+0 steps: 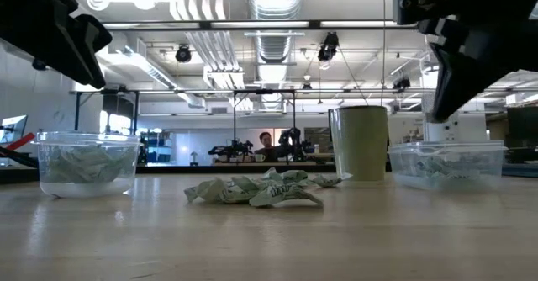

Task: Pick and place Stevia / Truvia into bins
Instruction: Put the stevia packet into the right transparent container, then put the stevia packet into the left transparent container

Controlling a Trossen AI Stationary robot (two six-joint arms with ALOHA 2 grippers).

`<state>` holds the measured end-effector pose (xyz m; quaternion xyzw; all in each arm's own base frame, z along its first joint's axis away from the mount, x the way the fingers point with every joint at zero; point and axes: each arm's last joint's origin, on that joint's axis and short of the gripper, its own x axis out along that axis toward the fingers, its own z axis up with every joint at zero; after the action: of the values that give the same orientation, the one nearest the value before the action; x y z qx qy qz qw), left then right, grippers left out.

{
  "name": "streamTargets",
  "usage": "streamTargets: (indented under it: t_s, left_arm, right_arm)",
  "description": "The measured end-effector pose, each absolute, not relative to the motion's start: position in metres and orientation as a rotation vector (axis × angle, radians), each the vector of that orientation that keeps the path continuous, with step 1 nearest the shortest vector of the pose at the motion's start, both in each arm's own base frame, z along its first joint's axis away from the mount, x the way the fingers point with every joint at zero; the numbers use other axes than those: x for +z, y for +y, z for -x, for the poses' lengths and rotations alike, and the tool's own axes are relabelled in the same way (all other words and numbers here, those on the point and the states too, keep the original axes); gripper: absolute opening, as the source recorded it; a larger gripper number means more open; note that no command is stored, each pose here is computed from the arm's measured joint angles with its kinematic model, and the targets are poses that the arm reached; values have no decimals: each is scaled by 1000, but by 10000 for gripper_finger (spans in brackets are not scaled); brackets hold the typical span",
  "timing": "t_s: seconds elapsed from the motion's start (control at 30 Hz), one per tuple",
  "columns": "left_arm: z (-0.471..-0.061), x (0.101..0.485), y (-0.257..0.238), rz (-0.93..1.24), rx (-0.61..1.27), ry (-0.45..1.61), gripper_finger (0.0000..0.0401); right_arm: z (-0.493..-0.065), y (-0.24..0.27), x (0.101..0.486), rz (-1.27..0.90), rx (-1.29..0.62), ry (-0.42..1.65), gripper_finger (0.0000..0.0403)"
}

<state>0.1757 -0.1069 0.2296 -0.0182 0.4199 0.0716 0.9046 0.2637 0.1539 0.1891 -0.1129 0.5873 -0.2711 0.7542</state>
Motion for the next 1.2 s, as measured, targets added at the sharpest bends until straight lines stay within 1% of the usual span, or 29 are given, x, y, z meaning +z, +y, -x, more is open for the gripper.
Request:
streamTargets:
  t_s: [0.23, 0.33, 0.47, 0.57, 0.73, 0.87, 1.03, 1.2]
  left_arm:
    - [-179, 224, -109, 25, 154, 884, 100]
    - [-181, 221, -111, 14, 159, 898, 100]
    - [-185, 218, -114, 20, 155, 891, 100]
    - [-190, 220, -117, -5, 112, 851, 100]
    - [-199, 228, -123, -78, 13, 740, 100]
    - [-207, 234, -129, -136, -51, 643, 100]
    - [-219, 232, -138, -227, -112, 570, 100]
    - [-231, 215, -147, -358, -188, 584, 100]
  right_arm:
    - [-259, 150, 182, 182, -652, 1295, 9]
    - [-258, 149, 180, 179, -661, 1297, 17]
    - [-258, 149, 180, 178, -661, 1296, 42]
    - [-258, 149, 181, 178, -661, 1295, 65]
    - [-257, 149, 181, 187, -655, 1299, 101]
    - [-258, 149, 182, 202, -637, 1312, 118]
    - [-264, 153, 191, 234, -592, 1288, 122]
    - [-272, 159, 204, 280, -573, 1191, 109]
